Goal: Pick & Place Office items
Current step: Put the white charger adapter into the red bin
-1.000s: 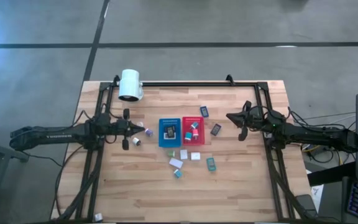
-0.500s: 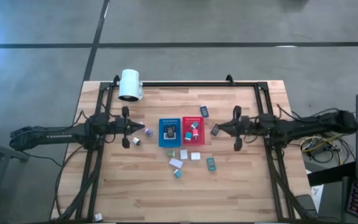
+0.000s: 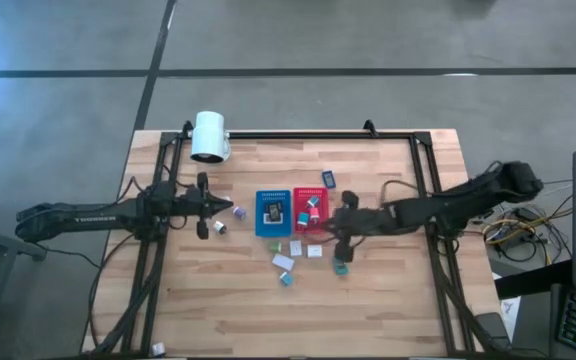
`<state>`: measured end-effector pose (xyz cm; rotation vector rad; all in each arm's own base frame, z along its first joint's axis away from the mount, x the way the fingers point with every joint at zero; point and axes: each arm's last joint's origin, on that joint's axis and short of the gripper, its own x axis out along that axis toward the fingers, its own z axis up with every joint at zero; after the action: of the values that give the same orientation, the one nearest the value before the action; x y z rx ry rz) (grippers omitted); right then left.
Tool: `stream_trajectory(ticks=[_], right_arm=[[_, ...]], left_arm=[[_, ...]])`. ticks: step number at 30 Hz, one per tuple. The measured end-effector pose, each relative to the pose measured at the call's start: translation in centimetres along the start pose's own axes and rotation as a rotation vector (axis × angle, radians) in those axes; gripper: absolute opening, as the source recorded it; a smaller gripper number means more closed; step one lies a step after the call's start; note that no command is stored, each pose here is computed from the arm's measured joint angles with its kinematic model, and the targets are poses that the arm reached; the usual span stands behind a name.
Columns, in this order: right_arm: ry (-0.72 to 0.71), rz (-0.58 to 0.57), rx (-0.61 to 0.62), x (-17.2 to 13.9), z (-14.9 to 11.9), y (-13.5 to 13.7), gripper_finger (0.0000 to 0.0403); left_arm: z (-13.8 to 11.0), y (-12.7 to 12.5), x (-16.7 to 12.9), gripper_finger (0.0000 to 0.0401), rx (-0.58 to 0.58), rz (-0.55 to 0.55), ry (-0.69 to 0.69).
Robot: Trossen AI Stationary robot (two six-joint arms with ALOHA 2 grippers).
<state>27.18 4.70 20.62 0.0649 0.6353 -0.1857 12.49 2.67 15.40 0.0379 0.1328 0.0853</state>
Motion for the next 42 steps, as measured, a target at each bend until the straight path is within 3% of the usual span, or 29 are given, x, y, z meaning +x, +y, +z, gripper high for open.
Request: stream_trajectory(ticks=[8,12,15,26,31,42], right_arm=[[0.210,0.020,-0.130,2.7,1.7,4.2,0.0169],[0.339,0.086,-0.077,3.5,2.2,5.2,0.0209],[0.403,0.073,-0.099,4.4,2.0,5.5,0.0225],[0.461,0.031,-0.190,6.6,1.2,4.8,0.0246],[0.486,0.104,-0.193,7.0,1.1,4.4,0.0247],[0.518,0.100,-0.208,8.3,0.1,3.9,0.0247]], left_arm=[[0.4,0.0,0.0,0.0008,0.066,0.004,-0.043],[0.5,0.0,0.0,0.0011,0.061,0.004,-0.047],[0.5,0.0,0.0,0.0011,0.054,0.004,-0.047],[0.4,0.0,0.0,0.0011,-0.018,0.002,-0.041],[0.4,0.0,0.0,0.0012,-0.018,0.002,-0.041],[0.4,0.0,0.0,0.0012,-0.022,0.002,-0.040]])
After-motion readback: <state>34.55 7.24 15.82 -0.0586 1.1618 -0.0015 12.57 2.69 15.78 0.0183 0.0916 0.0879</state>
